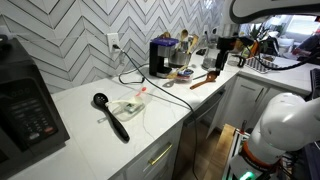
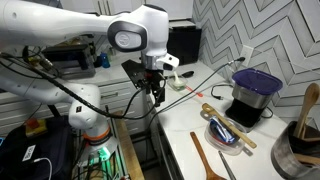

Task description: Put the orange spoon on the blue lid.

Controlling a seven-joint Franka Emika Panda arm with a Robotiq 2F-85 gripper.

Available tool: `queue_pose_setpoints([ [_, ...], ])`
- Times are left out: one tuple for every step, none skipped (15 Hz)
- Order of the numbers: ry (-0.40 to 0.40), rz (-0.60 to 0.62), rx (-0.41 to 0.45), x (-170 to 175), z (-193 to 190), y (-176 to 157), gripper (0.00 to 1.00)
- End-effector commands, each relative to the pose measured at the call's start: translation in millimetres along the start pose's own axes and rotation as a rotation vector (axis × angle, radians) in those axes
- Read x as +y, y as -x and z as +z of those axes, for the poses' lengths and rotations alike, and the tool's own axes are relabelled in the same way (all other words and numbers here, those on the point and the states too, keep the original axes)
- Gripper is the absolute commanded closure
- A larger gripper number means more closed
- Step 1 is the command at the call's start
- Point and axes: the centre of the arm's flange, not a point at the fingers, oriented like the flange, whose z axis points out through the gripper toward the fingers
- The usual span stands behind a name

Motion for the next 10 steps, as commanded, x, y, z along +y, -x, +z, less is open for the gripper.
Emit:
queue_pose_setpoints([
  [0.000, 0.000, 0.000, 0, 0, 0, 0.00],
  [-0.036, -0.026, 0.000, -10, 0, 2, 0.00],
  [-0.069, -0.059, 0.024, -27, 2, 4, 0.00],
  [-0.088, -0.069, 0.053, -41, 3, 4, 0.00],
  [-0.122, -0.108, 0.066, -60, 4, 5, 0.00],
  [-0.133, -0.131, 0.095, -74, 6, 2, 0.00],
  [-0.122, -0.159, 0.133, -91, 6, -3, 0.00],
  [-0.123, -0.195, 0.152, -103, 6, -5, 0.00],
  [-0.099, -0.242, 0.181, -116, 6, -9, 0.00],
  [-0.080, -0.258, 0.205, -127, 4, -13, 0.00],
])
